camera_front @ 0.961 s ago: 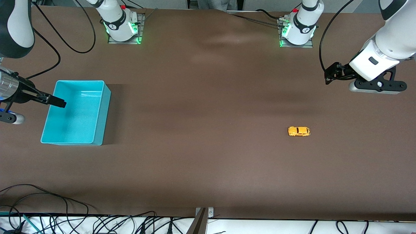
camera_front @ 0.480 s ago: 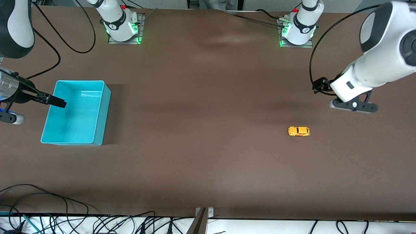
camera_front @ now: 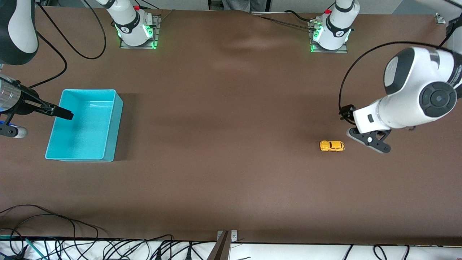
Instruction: Wind up and store yellow beetle car
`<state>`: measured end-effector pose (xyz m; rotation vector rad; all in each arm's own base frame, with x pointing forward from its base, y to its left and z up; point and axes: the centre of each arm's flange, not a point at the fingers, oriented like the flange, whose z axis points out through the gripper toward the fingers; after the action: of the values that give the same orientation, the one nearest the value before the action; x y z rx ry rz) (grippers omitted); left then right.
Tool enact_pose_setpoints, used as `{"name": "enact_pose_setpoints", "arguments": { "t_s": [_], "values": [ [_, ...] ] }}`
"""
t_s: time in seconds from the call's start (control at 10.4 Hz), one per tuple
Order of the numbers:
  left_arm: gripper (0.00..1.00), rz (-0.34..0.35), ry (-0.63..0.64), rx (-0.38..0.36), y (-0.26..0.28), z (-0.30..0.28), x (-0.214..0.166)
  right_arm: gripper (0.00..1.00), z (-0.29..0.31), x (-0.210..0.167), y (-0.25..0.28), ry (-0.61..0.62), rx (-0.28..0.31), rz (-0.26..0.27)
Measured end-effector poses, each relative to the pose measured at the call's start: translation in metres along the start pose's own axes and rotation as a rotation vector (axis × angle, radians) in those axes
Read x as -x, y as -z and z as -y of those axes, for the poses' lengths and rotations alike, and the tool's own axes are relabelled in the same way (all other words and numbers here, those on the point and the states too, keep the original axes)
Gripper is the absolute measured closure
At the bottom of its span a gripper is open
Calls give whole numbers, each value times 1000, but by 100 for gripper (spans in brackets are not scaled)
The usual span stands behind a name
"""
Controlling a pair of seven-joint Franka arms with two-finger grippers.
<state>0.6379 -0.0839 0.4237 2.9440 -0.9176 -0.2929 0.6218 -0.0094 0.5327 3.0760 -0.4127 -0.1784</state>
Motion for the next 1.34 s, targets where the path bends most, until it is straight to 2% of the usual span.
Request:
{"name": "enact_pose_setpoints", "arguments": {
  "t_s": [0.38,0.67,0.96,1.15,1.34],
  "values": [
    [0,-3,-358,31,-87,47,-19,0,0,0,0,-1,0,0],
    [0,-22,-518,26,-146,51,-24,0,-1,-1,-1,-2,0,1],
    [0,-71,-679,-25,-201,42,-15,0,-2,-1,-1,-4,0,2],
    [0,-47,-800,-67,-216,37,-11,0,-2,-1,-1,-4,0,2],
    [0,-18,-865,-96,-222,32,-11,0,-2,-1,-1,-4,0,2]
  ]
}}
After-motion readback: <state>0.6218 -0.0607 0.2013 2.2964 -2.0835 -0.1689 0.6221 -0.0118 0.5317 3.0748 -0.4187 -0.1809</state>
